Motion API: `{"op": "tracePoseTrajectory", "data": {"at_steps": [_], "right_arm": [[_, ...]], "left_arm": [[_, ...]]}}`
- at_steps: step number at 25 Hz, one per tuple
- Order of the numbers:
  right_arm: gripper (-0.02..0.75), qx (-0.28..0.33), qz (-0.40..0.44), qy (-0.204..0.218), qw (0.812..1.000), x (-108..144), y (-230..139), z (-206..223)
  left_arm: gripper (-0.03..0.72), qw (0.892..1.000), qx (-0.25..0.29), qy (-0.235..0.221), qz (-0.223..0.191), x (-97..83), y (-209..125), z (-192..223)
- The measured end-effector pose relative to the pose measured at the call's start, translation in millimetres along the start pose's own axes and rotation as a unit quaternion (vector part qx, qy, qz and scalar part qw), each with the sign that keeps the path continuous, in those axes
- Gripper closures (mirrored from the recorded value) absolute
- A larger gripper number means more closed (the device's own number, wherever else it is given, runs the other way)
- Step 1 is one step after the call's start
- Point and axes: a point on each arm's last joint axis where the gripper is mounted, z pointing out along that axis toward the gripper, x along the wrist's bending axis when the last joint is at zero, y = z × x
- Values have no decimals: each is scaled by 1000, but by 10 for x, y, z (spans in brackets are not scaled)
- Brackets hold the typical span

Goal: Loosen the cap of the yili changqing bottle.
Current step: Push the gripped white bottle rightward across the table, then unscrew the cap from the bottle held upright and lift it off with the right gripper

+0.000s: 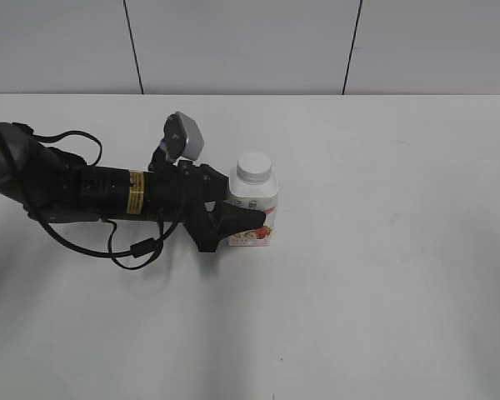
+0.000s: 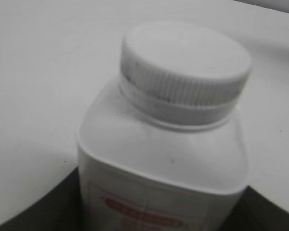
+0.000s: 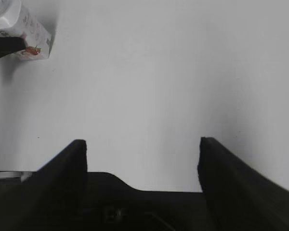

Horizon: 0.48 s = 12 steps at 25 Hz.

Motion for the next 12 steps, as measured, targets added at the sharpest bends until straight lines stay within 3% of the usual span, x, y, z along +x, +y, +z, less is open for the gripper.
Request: {"op": "tracePoseTrajectory", "data": {"at_steps": [5, 12], "right_arm": [[173, 43, 26, 23, 998, 42, 524, 281], [173, 164, 87, 51, 981, 106, 1156, 819]], "left_arm": [[261, 1000, -1, 0, 4, 0, 1, 0], [262, 1000, -1, -1, 11, -1, 3, 0]]}}
